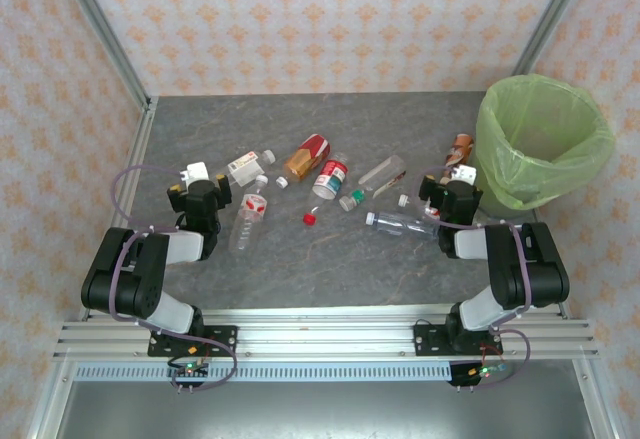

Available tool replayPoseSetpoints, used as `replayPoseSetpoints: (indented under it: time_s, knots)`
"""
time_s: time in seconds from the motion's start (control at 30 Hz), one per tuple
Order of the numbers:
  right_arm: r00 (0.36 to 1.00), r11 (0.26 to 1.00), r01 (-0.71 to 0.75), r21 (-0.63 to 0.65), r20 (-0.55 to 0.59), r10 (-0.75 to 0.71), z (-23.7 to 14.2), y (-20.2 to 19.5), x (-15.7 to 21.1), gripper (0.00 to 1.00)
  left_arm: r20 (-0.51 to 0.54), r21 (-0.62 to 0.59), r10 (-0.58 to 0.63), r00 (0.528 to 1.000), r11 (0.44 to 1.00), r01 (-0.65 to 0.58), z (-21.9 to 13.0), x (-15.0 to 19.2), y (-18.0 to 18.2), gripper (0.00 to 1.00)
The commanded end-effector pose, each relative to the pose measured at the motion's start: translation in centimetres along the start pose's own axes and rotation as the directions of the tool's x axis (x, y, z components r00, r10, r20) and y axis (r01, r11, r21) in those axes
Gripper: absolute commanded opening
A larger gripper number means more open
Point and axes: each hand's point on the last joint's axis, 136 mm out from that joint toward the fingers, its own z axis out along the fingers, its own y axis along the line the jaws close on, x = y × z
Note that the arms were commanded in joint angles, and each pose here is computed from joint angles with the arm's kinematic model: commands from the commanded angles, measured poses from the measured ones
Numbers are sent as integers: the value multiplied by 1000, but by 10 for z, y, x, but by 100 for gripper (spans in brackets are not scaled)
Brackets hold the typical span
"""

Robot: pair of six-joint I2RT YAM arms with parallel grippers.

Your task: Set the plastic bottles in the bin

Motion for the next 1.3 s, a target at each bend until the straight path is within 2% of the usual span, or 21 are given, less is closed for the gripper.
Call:
replayPoseSetpoints:
  time_s: [0.0, 0.07, 0.13, 0.2, 0.33, 0.43, 0.53, 0.63, 0.7, 0.8, 1.0, 1.17, 1.27]
  knots:
    - [999, 999, 7, -38, 39, -5, -6, 6, -16, 99, 38, 24, 8, 999, 1000, -9, -6, -13, -5, 100]
    - [999, 999, 11, -44, 36, -9, -12, 6, -23, 99, 56, 1, -4, 998, 1000, 4, -13, -21, 0, 100]
    - [999, 998, 16, -59, 39, -13, -18, 9, -30, 99, 30, -42, -8, 1000, 999, 9, -21, -32, 10, 100]
    - [999, 997, 12, -71, 47, -9, -25, 10, -35, 99, 41, -28, -12, 999, 1000, 13, -30, -46, 12, 100]
    - [998, 997, -32, -68, 57, 36, -41, 6, -42, 99, 74, -46, -95, 993, 994, 98, -50, -69, 24, 100]
    - [995, 994, -81, -74, 46, 85, -54, 4, -48, 99, 28, -80, -160, 987, 984, 162, -62, -79, 34, 100]
    - [991, 984, -129, -121, 13, 131, -69, 10, -48, 99, -64, -99, -241, 968, 967, 235, -73, -82, 37, 100]
    - [983, 968, -184, -170, -19, 183, -82, 16, -49, 99, -204, -91, -306, 930, 952, 293, -86, -70, 31, 100]
    - [976, 953, -219, -210, -55, 212, -89, 24, -47, 99, -307, -59, -345, 887, 937, 344, -94, -57, 19, 100]
    - [954, 930, -294, -221, -122, 273, -92, 29, -40, 99, -424, -17, -346, 837, 927, 374, -109, -37, 0, 100]
    - [945, 927, -315, -203, -156, 287, -90, 27, -30, 99, -599, 139, -176, 781, 938, 318, -145, 5, -43, 100]
    - [934, 916, -347, -200, -159, 319, -88, 30, -39, 99, -671, 160, -106, 733, 946, 283, -157, 44, -47, 100]
    - [922, 915, -379, -136, -144, 360, -85, 19, -38, 99, -699, 211, -52, 713, 938, 275, -156, 59, -58, 100]
